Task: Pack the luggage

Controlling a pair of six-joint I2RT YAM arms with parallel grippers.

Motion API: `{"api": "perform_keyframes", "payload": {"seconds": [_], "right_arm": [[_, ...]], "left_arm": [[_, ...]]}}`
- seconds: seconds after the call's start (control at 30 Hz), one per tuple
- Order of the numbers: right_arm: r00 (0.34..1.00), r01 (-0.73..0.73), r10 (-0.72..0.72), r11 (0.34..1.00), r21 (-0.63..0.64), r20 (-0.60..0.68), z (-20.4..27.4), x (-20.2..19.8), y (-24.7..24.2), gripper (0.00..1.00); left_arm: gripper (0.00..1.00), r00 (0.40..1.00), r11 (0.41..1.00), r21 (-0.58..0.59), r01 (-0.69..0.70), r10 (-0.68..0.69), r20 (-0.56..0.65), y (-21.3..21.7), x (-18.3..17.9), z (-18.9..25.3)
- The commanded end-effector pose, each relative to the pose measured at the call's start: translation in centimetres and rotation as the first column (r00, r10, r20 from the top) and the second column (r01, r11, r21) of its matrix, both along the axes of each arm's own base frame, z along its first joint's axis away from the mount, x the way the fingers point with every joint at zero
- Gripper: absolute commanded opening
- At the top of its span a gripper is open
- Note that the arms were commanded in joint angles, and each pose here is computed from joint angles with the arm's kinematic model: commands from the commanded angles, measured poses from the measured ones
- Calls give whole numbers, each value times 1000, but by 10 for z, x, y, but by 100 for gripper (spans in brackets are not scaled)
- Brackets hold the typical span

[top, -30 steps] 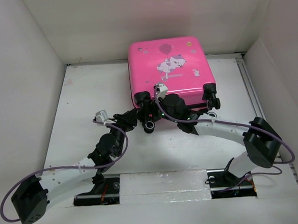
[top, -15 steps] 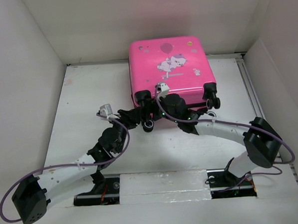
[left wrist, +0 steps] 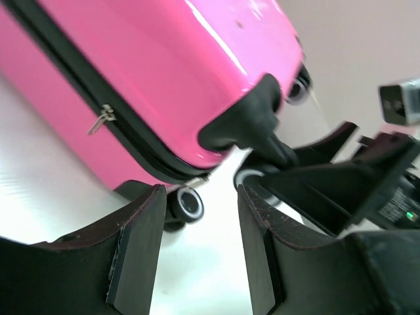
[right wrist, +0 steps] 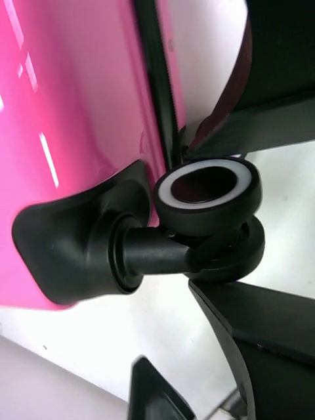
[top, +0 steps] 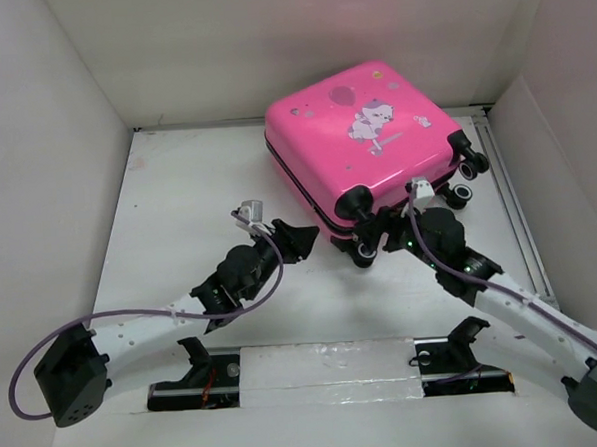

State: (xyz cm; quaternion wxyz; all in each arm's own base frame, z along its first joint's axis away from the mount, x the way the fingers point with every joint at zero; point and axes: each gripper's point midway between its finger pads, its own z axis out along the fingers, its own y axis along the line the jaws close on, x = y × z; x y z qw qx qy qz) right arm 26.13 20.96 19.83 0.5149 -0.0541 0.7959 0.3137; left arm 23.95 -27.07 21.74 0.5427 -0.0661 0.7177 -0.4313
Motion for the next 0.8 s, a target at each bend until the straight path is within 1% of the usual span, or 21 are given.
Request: {"api": "perform_keyframes", "payload": {"seconds": [0.0,0.07,0.1,0.13,0.2,0.23,0.27,0.3,0.33,0.37,0.4,0.43,0.47,0.53,0.57,0.6,0.63,0.67,0.73,0.77], "right_arm": [[997,55,-56,998,11,50,18,-8,-25,78],[998,36,-37,999,22,58,18,-18,-28,87],[994,34,-39,998,54,102,34,-25,-32,87],[995,36,-42,997,64,94,31,-31,-36,87],[989,90,-98,993,81,110,28,-35,-49,87],[981,98,-117,987,126,152,39,-42,-56,87],[978,118,-141,982,150,155,38,-44,-60,85],[979,121,-143,980,158,143,25,-46,-61,80],[976,118,-153,970,211,157,26,-49,-62,62],[966,104,-164,954,280,199,35,-46,-59,48],[966,66,-146,937,343,213,28,-45,-51,22],[975,61,-125,946,318,183,7,-46,-48,15],[970,22,-112,926,376,217,15,-44,-39,11],[972,13,-99,928,373,213,2,-40,-32,5],[980,29,-91,944,330,174,-18,-33,-28,5],[970,25,-106,938,346,219,-7,-28,-25,5],[967,41,-122,940,338,222,-7,-23,-23,9],[964,39,-121,944,329,235,-8,-19,-21,21],[951,38,-139,939,342,275,-3,-10,-11,30],[948,46,-148,939,341,281,-7,-8,-10,32]], "left_arm": [[43,991,992,-59,113,-109,72,-25,-10,39],[43,985,985,-52,165,-161,69,-36,-14,38],[43,980,982,-54,182,-177,87,-41,-14,45],[42,975,976,-51,211,-207,87,-46,-17,46],[42,968,970,-31,241,-238,81,-55,-17,42],[42,965,968,-31,250,-246,95,-59,-16,49],[42,956,959,-28,282,-278,94,-65,-19,50],[42,953,955,-17,295,-293,82,-71,-18,45],[42,947,951,-17,308,-305,98,-76,-17,53],[43,943,947,-16,320,-317,98,-80,-17,54],[45,935,938,2,345,-344,91,-87,-17,53],[45,932,935,8,354,-354,82,-91,-20,49],[48,932,935,8,354,-354,82,-94,-18,55],[50,922,924,38,381,-383,57,-102,-18,49],[50,922,922,60,382,-385,41,-106,-15,51],[50,918,916,72,394,-397,21,-109,-15,48],[50,918,913,95,396,-398,3,-111,-13,40],[50,917,912,102,396,-398,-7,-111,-13,40],[50,917,911,114,398,-397,-25,-114,-11,33],[49,917,911,114,398,-397,-25,-114,-11,33]]}}
